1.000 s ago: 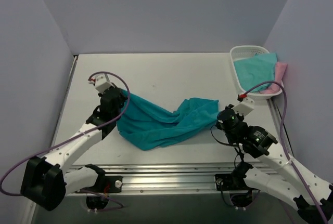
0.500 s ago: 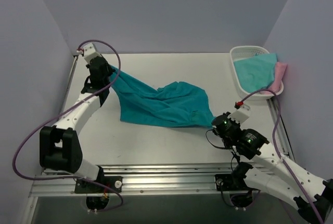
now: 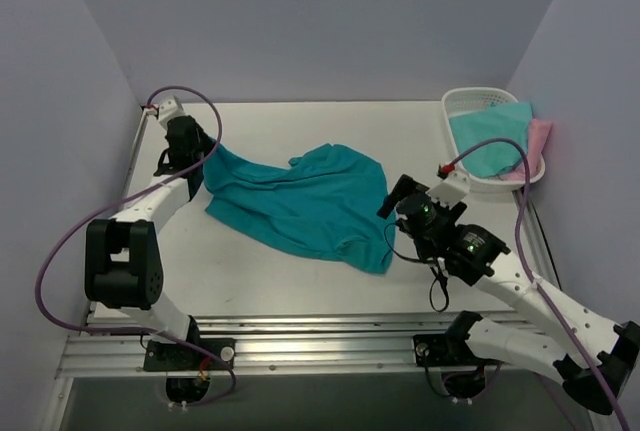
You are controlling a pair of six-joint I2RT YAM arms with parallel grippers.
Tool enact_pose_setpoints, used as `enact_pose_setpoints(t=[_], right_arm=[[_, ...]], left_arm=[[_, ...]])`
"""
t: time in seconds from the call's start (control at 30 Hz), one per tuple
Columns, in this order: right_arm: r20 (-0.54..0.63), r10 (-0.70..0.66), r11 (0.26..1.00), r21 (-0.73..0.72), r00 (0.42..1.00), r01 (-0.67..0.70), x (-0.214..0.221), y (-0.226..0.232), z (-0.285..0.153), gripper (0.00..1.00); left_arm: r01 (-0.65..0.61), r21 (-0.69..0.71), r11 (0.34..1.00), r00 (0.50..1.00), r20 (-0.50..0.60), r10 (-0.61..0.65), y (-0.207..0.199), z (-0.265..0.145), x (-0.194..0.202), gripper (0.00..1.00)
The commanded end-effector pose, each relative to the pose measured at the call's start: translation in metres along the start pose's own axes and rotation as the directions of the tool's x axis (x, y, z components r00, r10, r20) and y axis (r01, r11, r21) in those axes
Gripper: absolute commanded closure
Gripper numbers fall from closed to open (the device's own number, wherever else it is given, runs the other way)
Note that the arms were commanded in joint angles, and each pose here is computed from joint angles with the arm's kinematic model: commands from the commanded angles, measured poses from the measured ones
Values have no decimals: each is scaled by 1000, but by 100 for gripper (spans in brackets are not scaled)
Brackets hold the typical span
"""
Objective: Fold and stack the t-shirts
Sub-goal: Flatten the tshirt out
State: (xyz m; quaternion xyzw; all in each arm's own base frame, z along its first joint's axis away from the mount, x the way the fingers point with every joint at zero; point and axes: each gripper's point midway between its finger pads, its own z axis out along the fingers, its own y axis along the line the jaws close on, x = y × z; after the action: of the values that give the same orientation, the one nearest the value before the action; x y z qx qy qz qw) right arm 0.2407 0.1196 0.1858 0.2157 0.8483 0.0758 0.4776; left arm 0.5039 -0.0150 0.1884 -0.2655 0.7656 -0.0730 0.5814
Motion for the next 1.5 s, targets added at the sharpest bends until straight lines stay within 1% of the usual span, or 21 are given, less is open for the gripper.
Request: enact_pose_setpoints(t=[0.0, 0.03, 0.13, 0.17, 0.2, 0.23, 0.3, 0.37, 0.4, 0.43, 0.47, 0.5, 0.53, 0.6, 0.77, 0.8, 0.87, 0.9, 1.03, 1.37, 1.47], right_arm=[[141, -12, 997, -77, 990, 23, -48, 49, 2, 0], [148, -45, 995, -85, 988, 58, -46, 68, 15, 0], [147, -124, 983, -114, 981, 141, -45, 120, 46, 0], [146, -139, 982, -106, 979, 155, -46, 129, 56, 0], [165, -127, 981, -128, 978, 149, -62, 153, 59, 0], [135, -191, 974, -95, 972, 205, -47, 161, 84, 0], [130, -204, 973, -81, 970, 216, -53, 173, 108, 0], [132, -211, 967, -114, 969, 226, -54, 195, 134, 0], [118, -211, 971, -90, 970, 222, -53, 188, 157, 0], [146, -168, 975, -118, 975, 186, -65, 198, 166, 1], [133, -164, 973, -142, 977, 183, -64, 202, 176, 1], [104, -184, 973, -119, 977, 196, -52, 197, 198, 1], [121, -168, 976, -119, 978, 182, -66, 201, 207, 1], [107, -211, 972, -86, 972, 221, -54, 199, 234, 2], [150, -216, 972, -64, 965, 227, -53, 205, 275, 3], [127, -232, 969, -53, 964, 240, -39, 201, 290, 3], [137, -218, 972, -58, 966, 228, -44, 209, 300, 4], [116, -231, 970, -49, 966, 238, -31, 206, 311, 3], [95, -229, 970, -57, 969, 234, -15, 208, 328, 3], [42, -231, 972, -31, 972, 232, 17, 180, 356, 3], [25, -233, 971, -43, 972, 233, 28, 178, 364, 5]], left_arm=[[76, 142, 987, 994, 65, -86, -32, -21, -30, 98], [82, 161, 984, 995, 43, -90, -33, -24, -19, 98], [92, 191, 977, 995, 29, -99, -40, -36, -7, 98], [87, 194, 977, 996, 4, -90, -41, -41, 7, 98], [88, 201, 976, 996, -5, -89, -42, -44, 12, 98], [86, 211, 974, 996, -10, -86, -45, -47, 16, 98], [78, 218, 973, 997, -41, -71, -47, -52, 32, 98], [70, 217, 974, 996, -68, -56, -44, -57, 46, 98], [70, 227, 971, 996, -70, -55, -46, -61, 47, 98], [72, 227, 971, 996, -74, -56, -45, -64, 50, 98], [70, 225, 972, 995, -81, -53, -42, -69, 55, 98], [70, 229, 971, 995, -81, -52, -41, -71, 57, 98], [69, 230, 971, 995, -84, -51, -40, -74, 58, 98], [66, 229, 971, 995, -90, -47, -35, -81, 64, 98], [63, 229, 971, 995, -93, -43, -30, -96, 72, 98], [58, 221, 973, 995, -98, -37, -26, -98, 77, 98], [55, 224, 973, 995, -99, -34, -25, -102, 77, 98], [52, 221, 974, 995, -99, -31, -24, -103, 78, 98], [44, 222, 974, 995, -99, -23, -24, -107, 82, 98], [31, 239, 971, 994, -108, -6, -33, -108, 91, 98], [29, 238, 971, 994, -109, -3, -33, -107, 93, 98]])
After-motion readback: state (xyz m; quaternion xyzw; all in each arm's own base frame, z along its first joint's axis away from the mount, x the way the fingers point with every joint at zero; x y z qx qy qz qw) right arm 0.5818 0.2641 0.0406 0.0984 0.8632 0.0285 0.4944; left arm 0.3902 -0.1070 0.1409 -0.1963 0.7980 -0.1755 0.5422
